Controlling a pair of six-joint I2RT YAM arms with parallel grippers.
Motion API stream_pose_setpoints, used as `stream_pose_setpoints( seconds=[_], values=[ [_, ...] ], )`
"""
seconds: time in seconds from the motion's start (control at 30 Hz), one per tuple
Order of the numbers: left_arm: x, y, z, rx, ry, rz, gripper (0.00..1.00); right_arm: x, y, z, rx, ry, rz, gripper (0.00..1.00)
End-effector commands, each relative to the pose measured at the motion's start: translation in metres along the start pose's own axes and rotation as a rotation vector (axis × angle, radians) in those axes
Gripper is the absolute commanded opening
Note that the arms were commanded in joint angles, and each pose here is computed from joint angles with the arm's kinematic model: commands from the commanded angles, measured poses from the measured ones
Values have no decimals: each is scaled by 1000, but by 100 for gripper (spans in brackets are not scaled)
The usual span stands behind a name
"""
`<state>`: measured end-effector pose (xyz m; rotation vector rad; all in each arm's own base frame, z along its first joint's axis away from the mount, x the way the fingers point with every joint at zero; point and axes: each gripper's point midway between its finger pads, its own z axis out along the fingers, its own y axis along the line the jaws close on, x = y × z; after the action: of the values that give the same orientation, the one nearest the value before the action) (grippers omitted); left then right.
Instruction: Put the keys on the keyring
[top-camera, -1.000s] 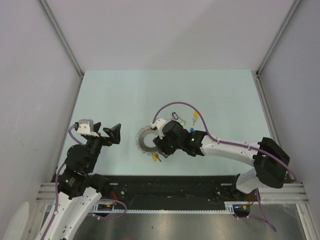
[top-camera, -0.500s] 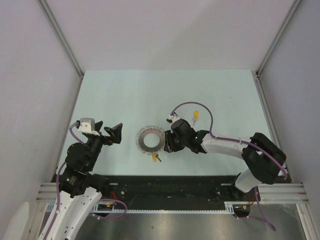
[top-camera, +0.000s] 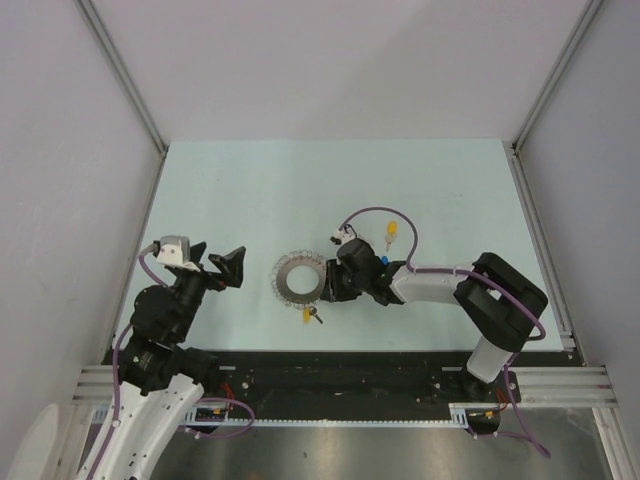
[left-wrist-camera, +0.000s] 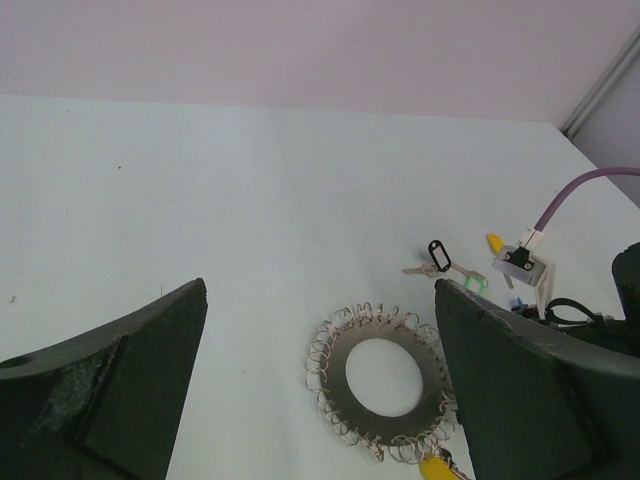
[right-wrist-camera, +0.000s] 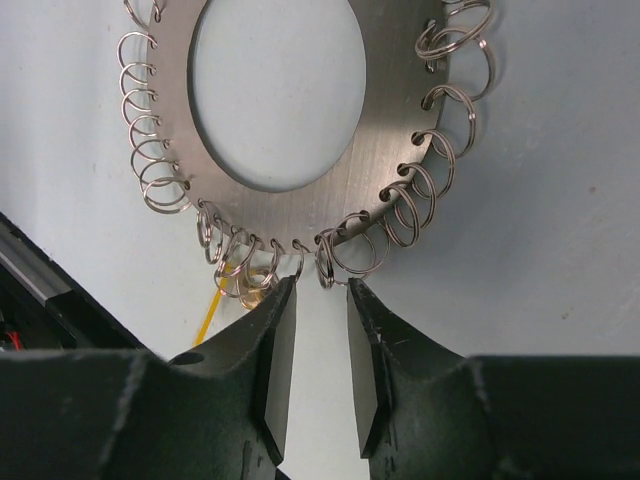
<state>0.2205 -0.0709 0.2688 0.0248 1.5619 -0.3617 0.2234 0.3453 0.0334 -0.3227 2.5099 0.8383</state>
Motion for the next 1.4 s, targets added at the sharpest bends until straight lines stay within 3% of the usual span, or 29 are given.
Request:
stream_pose_setpoints(
  seconds=[0.0, 0.43, 0.53, 0.57, 0.67, 0.9, 1.0, 1.03, 1.17, 1.27, 1.37],
  values=[
    [-10, -6, 0, 26, -35, -23, 100, -15, 7, 5, -47, -40, 12, 30],
    [-9, -7, 1, 32, -34, -23, 100, -18, 10, 12, -57, 5, -38, 26],
    [-8, -7, 1, 33, -32, -23, 100, -17, 10, 12, -56, 11, -56, 16],
    [-9, -7, 1, 33, -33, -23, 100, -16, 10, 12, -52, 14, -61, 8],
    [-8, -7, 1, 34, -30, -23, 100, -16, 10, 9, -43, 13, -78, 0],
    [-9, -7, 1, 35, -34, -25, 100, -11, 17, -4, 22, -71, -221, 0],
    [-8, -7, 1, 33, -33, -25, 100, 1, 14, -3, 1, -83, -205, 0],
    [-9, -7, 1, 33, -35, -25, 100, 4, 12, -4, 1, -82, -200, 2],
    [-8, -7, 1, 36, -32, -26, 100, 23, 11, -13, 14, -12, -211, 27],
    [-9, -8, 0, 37, -37, -26, 100, 31, 16, -25, 3, 52, -211, 35],
    [-8, -7, 1, 36, -31, -26, 100, 18, 20, -36, 17, 54, -219, 36]
  ],
)
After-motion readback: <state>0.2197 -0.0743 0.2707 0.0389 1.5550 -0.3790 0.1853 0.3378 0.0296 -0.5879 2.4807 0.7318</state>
